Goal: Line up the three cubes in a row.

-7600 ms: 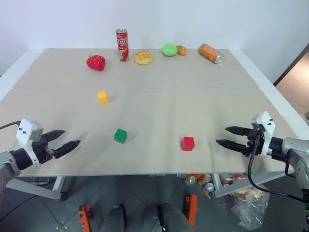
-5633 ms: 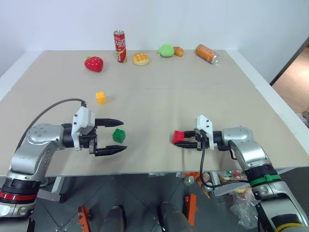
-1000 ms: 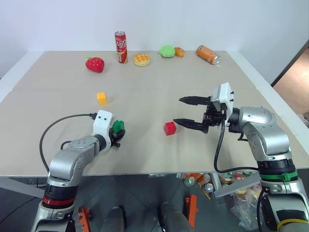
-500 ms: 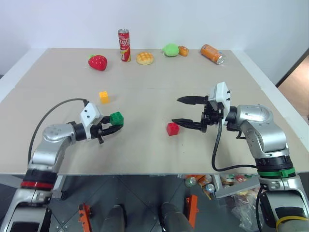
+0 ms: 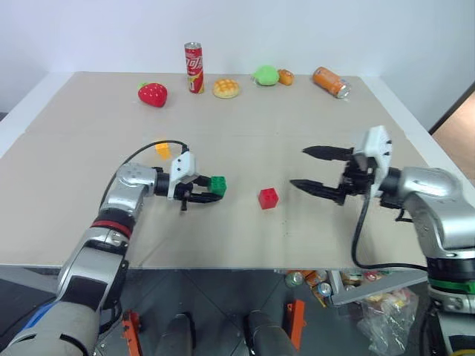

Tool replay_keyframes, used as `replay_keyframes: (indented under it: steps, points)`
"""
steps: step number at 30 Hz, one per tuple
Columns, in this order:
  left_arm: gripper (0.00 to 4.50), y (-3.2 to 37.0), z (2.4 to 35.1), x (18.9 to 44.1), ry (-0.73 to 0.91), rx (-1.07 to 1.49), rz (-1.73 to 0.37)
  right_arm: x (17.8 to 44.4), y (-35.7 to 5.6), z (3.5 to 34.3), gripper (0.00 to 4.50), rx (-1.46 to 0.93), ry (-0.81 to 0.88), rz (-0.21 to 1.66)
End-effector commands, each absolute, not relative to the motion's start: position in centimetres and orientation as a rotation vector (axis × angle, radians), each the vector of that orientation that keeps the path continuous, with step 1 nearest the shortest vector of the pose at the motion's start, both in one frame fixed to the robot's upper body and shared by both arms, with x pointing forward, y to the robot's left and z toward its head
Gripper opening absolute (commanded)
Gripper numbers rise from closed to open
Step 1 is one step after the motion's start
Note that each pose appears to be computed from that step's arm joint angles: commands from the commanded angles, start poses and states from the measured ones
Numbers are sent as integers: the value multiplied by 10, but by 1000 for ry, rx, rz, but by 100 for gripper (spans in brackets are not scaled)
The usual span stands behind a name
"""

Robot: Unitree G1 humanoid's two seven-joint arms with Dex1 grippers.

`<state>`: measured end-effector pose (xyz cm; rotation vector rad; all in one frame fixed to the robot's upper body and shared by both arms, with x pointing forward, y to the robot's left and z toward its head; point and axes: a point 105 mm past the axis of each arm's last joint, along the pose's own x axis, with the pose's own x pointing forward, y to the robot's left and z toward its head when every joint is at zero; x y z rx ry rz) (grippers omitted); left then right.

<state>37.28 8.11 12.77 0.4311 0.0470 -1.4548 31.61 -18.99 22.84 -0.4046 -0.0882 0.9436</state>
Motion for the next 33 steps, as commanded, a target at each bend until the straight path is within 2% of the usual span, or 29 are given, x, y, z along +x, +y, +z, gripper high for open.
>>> replay_keyframes:
  steps: [1, 6, 11, 18, 23, 33]
  points:
    - [151, 70, 134, 374, 10, 458, -1482, 307, -201, 237, 403, -424, -113, 897]
    - [151, 66, 106, 369, 93, 537, -1480, 305, -209, 226, 403, -411, -86, 849]
    - [151, 66, 92, 363, 135, 540, -1496, 305, -202, 222, 403, -399, -92, 858]
    - [151, 60, 105, 375, 90, 481, -1415, 307, -195, 222, 403, -403, -95, 879]
    - [151, 61, 114, 380, 58, 334, -1372, 307, -190, 222, 403, -403, -97, 897]
    - [151, 72, 102, 381, 95, 366, -1343, 309, -187, 225, 403, -408, -102, 912]
